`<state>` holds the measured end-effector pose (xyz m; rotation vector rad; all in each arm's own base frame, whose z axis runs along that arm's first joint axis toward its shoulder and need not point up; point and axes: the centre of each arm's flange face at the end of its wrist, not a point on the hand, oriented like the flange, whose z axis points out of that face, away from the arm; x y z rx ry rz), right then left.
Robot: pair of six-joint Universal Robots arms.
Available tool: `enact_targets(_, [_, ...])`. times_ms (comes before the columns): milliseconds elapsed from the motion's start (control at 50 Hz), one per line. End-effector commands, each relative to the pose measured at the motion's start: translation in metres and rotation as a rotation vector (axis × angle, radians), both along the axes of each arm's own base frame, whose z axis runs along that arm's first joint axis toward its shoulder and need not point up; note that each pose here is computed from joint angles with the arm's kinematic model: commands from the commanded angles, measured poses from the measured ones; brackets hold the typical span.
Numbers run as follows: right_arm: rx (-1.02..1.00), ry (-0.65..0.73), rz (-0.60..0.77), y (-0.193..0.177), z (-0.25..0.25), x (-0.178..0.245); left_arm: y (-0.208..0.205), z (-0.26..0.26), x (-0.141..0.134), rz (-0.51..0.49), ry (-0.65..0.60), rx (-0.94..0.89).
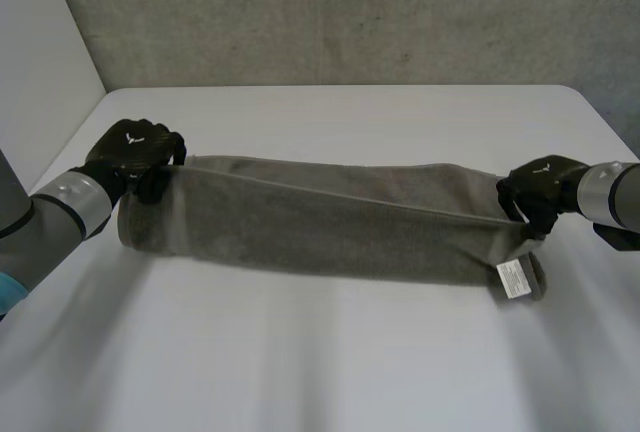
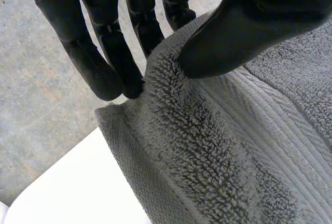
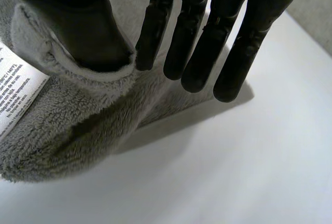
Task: Fold the towel.
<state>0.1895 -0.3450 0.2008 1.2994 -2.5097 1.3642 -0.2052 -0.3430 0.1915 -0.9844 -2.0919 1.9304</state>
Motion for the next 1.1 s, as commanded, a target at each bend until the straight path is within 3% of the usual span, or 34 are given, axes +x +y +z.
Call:
enact_targets(20, [0.019, 0.005, -0.034, -0.003, -0.004, -0.012, 0.007, -0.002, 0.001, 0.001, -0.003, 0.015])
enact_targets(200, [-0.026, 0.025, -0.034, -0.003, 0.020, -0.017, 0.015, 0.011, 0.003, 0.003, 0.000, -0.014])
enact_targets(360, [-0.330, 0.013, 0.011, 0.004, 0.100, -0.013, 0.030, 0.055, 0.008, 0.019, 0.041, -0.112])
enact_targets(400, [-0.490, 0.004, 0.014, 0.014, 0.138, -0.013, 0.033, 0.067, 0.010, 0.028, 0.070, -0.132])
enact_targets(500, [-0.620, -0.004, 0.013, 0.032, 0.174, -0.014, 0.046, 0.115, 0.023, 0.065, 0.208, -0.215])
enact_targets(680, [-0.489, 0.024, 0.039, 0.046, 0.156, -0.011, 0.058, 0.127, 0.024, 0.060, 0.259, -0.210])
enact_targets(920, [-0.276, 0.278, 0.192, 0.025, 0.067, 0.005, 0.024, 0.058, 0.022, 0.084, 0.206, -0.007])
enact_targets(1060, [-0.415, 0.279, 0.200, -0.011, 0.067, 0.029, -0.014, 0.039, 0.010, 0.058, 0.104, -0.038])
enact_targets(1100, [-0.582, 0.213, 0.185, -0.032, 0.086, 0.051, -0.032, 0.048, -0.012, 0.024, 0.084, -0.114])
